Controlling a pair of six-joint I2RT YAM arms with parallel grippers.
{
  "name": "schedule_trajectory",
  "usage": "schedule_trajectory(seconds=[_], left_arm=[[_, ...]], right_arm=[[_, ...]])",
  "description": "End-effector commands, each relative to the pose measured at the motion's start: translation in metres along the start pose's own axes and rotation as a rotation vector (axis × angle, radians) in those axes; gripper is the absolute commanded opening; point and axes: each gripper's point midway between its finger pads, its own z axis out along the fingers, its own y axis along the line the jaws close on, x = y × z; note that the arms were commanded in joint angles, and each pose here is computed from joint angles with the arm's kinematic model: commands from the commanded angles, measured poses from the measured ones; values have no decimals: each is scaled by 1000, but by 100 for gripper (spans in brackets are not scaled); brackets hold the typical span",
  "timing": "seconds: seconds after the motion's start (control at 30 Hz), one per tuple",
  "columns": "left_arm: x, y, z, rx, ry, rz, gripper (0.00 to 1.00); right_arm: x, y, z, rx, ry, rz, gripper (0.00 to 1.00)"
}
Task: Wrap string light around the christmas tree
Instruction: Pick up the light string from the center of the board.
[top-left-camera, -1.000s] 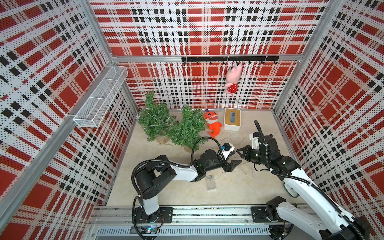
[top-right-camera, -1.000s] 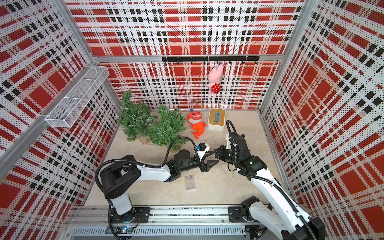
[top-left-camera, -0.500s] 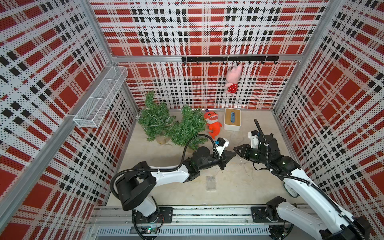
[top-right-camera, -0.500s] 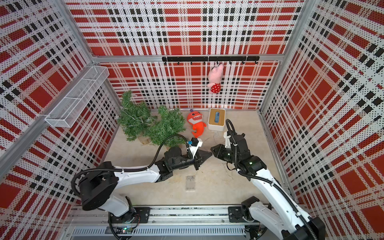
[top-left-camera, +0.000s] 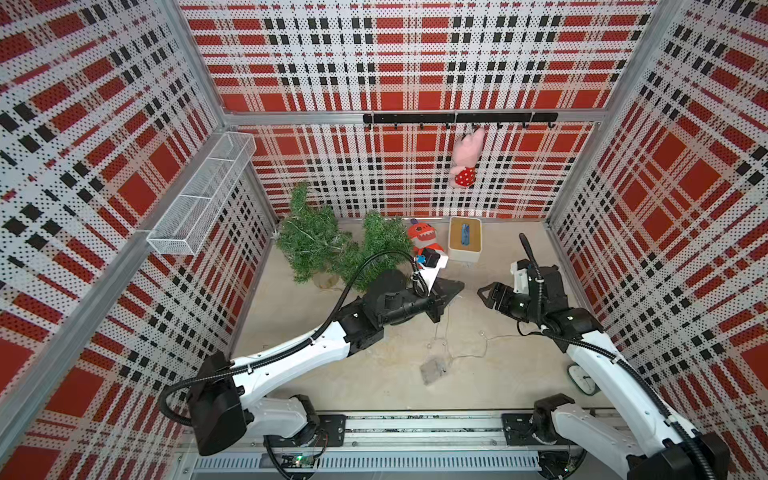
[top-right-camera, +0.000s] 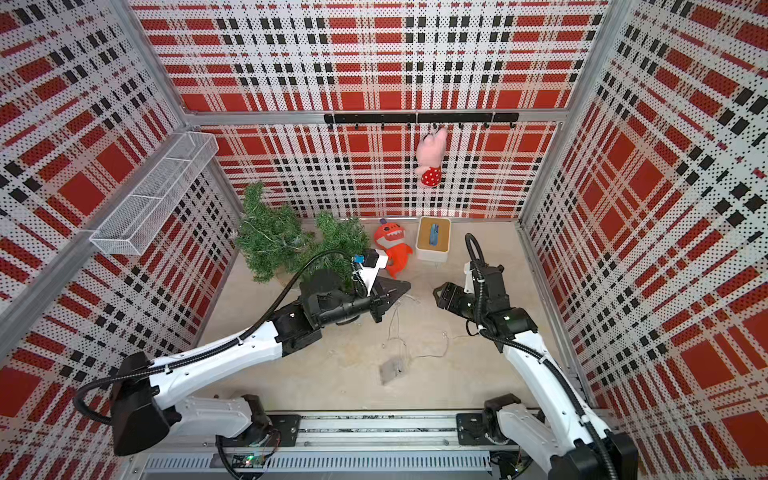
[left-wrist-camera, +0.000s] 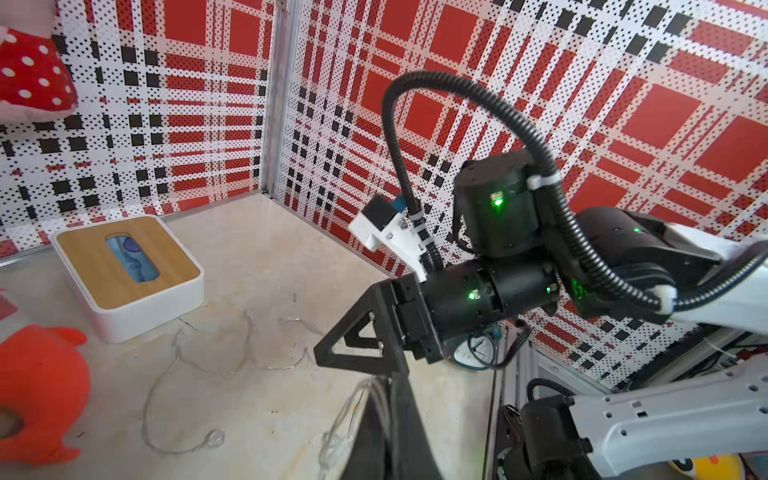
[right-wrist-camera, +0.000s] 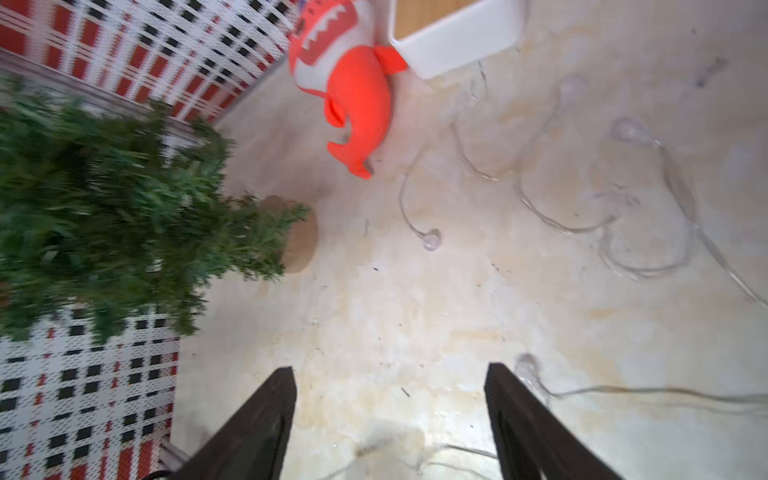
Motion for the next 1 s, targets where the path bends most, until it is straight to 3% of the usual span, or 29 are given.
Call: schedule_trajectory(seconds=[0.0,0.27,0.4,0.6,0.77,0.97], left_arm=[[-5,0,-10,-5,27,13,0],[-11,-3,-18,5,5,18,0],[-16,-3,-23,0,-1,19,0],[-33,-12,-33,11,-24,25,0],[-49,-22,-43,22,-51,22,0],[-72,-30,-49,15,-68,38,0]], right_arm=[[26,-42,10,168,56,69,77],[105,-55,34,202,167,243,75],[123,-56,44,175,200,302,75],[137,-54,55,110,213,423,78],[134,-46,64,8,169,570,81],[127,-30,75,-61,163,646,82]])
